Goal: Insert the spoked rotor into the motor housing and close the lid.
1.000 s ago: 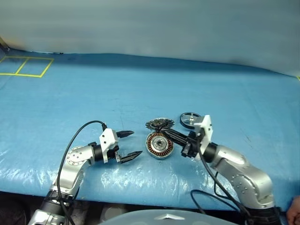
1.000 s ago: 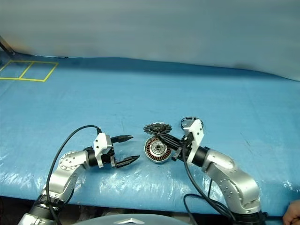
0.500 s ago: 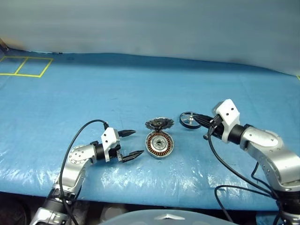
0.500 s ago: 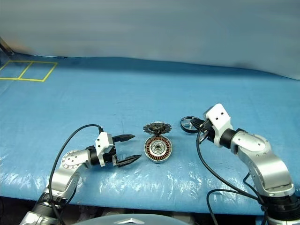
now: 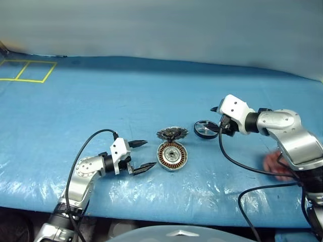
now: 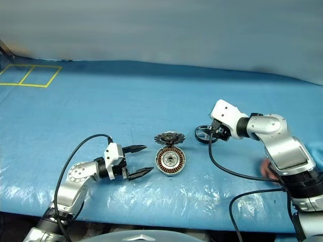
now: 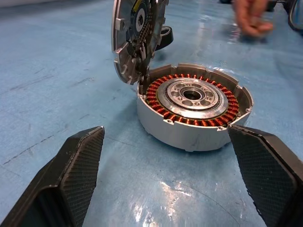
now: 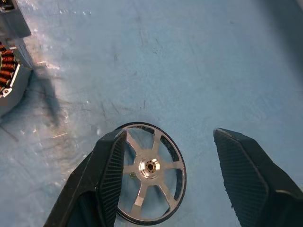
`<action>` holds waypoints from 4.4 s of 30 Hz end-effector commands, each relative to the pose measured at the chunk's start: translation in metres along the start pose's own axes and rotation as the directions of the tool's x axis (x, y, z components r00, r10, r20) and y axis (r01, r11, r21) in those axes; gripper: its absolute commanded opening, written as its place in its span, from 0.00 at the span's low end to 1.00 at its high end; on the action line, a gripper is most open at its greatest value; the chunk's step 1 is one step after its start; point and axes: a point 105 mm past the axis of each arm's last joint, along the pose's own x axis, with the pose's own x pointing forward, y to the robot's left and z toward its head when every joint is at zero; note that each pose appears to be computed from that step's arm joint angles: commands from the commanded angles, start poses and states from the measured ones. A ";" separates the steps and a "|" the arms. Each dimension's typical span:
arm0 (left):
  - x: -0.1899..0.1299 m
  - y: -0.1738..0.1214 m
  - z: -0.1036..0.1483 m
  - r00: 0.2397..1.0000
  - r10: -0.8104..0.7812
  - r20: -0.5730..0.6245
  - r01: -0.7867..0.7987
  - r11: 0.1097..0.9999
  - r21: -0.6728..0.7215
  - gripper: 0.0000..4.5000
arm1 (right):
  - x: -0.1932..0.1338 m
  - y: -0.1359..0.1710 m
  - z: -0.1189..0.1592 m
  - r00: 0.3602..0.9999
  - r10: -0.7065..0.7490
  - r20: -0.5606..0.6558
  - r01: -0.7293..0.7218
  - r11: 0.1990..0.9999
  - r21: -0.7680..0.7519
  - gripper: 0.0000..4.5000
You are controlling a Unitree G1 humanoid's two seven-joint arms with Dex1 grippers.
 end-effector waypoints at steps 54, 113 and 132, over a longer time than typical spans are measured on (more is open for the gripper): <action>-0.003 -0.010 0.006 1.000 -0.011 0.021 0.011 1.000 0.007 1.00 | -0.046 0.063 -0.007 0.972 0.205 -0.111 -0.214 0.974 -0.079 0.69; -0.004 -0.026 0.000 0.999 -0.036 0.010 0.036 0.999 -0.001 1.00 | -0.033 0.108 -0.036 0.854 0.368 -0.368 -0.496 0.789 -0.362 0.69; 0.000 -0.051 0.016 0.989 -0.138 0.058 0.135 0.989 0.059 1.00 | -0.028 0.111 -0.047 0.857 0.367 -0.361 -0.482 0.820 -0.309 0.29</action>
